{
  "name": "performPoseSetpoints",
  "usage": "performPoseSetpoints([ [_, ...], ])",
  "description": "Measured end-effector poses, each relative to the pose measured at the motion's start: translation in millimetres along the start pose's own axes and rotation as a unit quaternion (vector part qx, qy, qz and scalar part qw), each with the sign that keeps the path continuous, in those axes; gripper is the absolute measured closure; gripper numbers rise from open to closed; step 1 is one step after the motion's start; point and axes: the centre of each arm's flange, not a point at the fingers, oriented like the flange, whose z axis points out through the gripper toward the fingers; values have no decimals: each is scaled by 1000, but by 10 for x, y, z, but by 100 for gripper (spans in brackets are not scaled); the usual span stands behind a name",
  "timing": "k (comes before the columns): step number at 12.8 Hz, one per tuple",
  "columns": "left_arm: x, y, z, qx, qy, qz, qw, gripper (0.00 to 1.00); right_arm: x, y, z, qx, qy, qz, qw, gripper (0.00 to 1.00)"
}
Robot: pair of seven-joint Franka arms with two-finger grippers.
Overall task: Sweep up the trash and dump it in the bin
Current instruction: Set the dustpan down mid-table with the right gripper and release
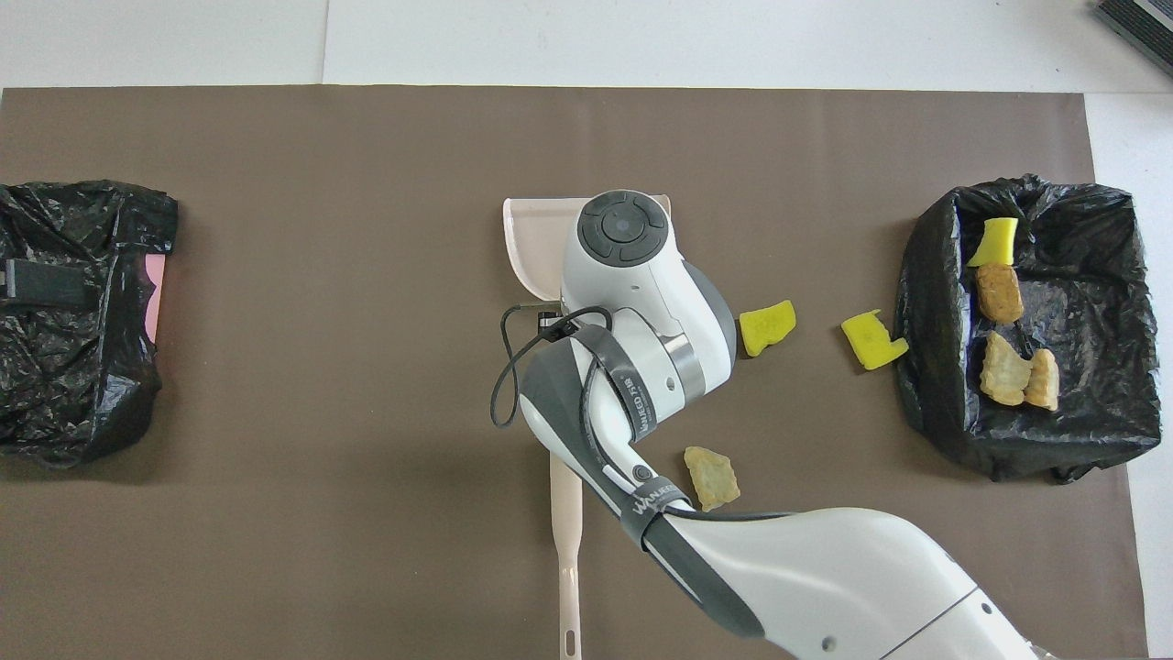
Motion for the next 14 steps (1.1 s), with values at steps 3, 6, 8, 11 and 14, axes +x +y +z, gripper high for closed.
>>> performPoseSetpoints([
  [3, -7, 11, 1, 0, -2, 1, 1000, 0, -63, 29, -15, -18, -25, -2, 1000, 37],
  [6, -11, 12, 4, 0, -4, 2, 1000, 0, -155, 173, -332, -29, -44, 4, 999, 2],
  [8, -14, 12, 8, 0, -5, 4, 1000, 0, -275, 271, -581, -34, -57, 6, 998, 0],
  [11, -23, 12, 17, 0, -9, 5, 1000, 0, -648, 363, -780, -27, -73, 2, 997, 0],
  [14, -35, 13, 12, 0, -11, 5, 1000, 0, -1167, 264, -714, -28, -73, 10, 997, 0],
])
